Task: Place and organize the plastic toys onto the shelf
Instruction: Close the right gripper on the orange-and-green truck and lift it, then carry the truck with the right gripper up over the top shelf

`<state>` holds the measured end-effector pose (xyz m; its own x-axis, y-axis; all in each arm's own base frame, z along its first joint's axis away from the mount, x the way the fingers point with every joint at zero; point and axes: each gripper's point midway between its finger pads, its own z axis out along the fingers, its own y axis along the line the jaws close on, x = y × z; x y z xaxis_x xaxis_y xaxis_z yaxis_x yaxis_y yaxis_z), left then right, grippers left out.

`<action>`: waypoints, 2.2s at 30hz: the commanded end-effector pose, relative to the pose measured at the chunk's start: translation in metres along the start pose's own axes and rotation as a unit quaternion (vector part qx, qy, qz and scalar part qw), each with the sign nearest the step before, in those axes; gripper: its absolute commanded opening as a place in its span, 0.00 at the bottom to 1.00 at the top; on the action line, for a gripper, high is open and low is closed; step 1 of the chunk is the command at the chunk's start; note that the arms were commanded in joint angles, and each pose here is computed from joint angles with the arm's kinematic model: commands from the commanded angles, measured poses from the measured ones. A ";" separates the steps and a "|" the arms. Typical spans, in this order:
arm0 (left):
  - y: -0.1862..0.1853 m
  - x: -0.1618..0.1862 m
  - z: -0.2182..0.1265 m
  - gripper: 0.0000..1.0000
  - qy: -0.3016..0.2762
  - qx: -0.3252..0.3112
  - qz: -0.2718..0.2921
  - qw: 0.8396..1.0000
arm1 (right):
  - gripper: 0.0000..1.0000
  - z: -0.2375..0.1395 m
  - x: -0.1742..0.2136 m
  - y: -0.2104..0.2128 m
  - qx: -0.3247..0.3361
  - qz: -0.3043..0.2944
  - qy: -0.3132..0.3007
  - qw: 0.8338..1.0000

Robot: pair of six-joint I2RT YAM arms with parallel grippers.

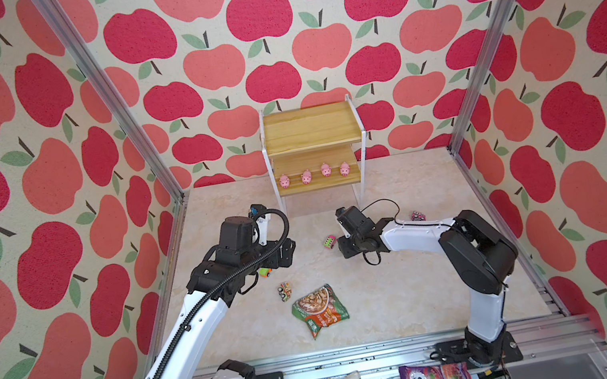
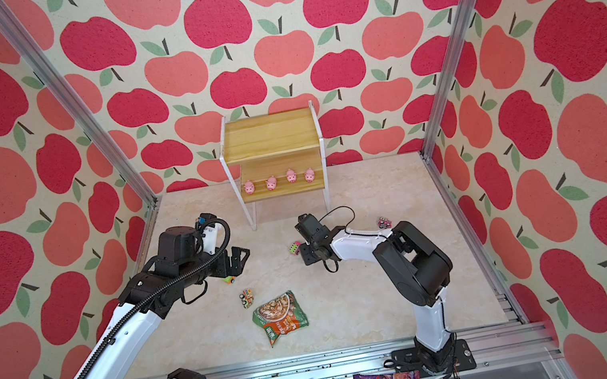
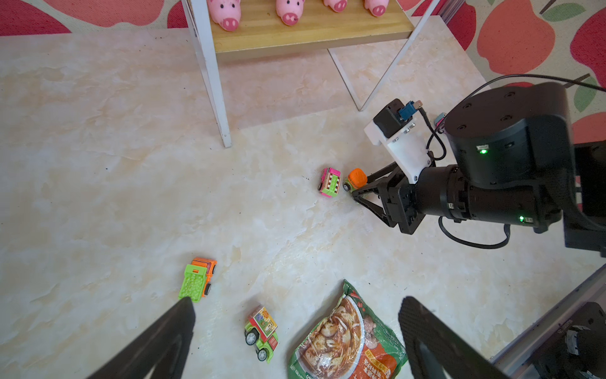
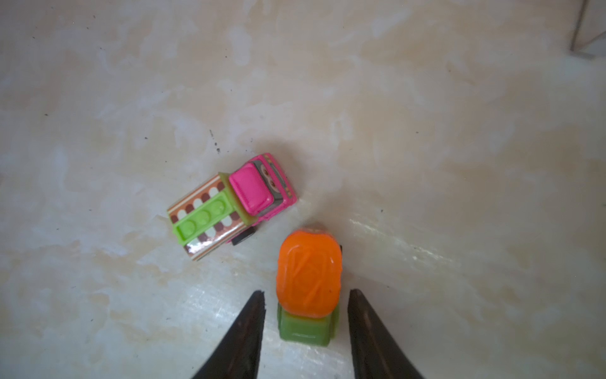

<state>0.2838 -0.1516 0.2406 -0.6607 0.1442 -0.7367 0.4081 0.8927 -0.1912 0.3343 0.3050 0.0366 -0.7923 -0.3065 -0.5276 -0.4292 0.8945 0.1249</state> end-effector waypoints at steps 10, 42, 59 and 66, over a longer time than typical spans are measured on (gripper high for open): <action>-0.006 -0.006 -0.004 0.99 -0.014 0.011 0.013 1.000 | 0.22 -0.021 -0.021 0.006 0.012 -0.012 -0.030 0.999; -0.059 -0.059 -0.012 0.99 -0.080 0.101 0.094 0.987 | 0.18 -0.326 -0.208 0.001 0.033 -0.024 -0.264 0.964; -0.071 -0.033 0.018 0.99 -0.049 0.128 0.107 0.985 | 0.19 -0.279 -0.286 -0.032 0.081 0.016 -0.281 0.956; -0.068 -0.021 0.026 0.99 -0.036 0.127 0.104 0.986 | 0.19 -0.269 -0.303 -0.047 0.092 0.033 -0.294 0.951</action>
<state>0.2868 -0.2213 0.2560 -0.4997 0.2822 -0.8189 0.6713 0.7237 -0.1602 0.4707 0.2795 0.4156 -0.4147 -0.0652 -0.9076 -0.2908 0.9546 0.0643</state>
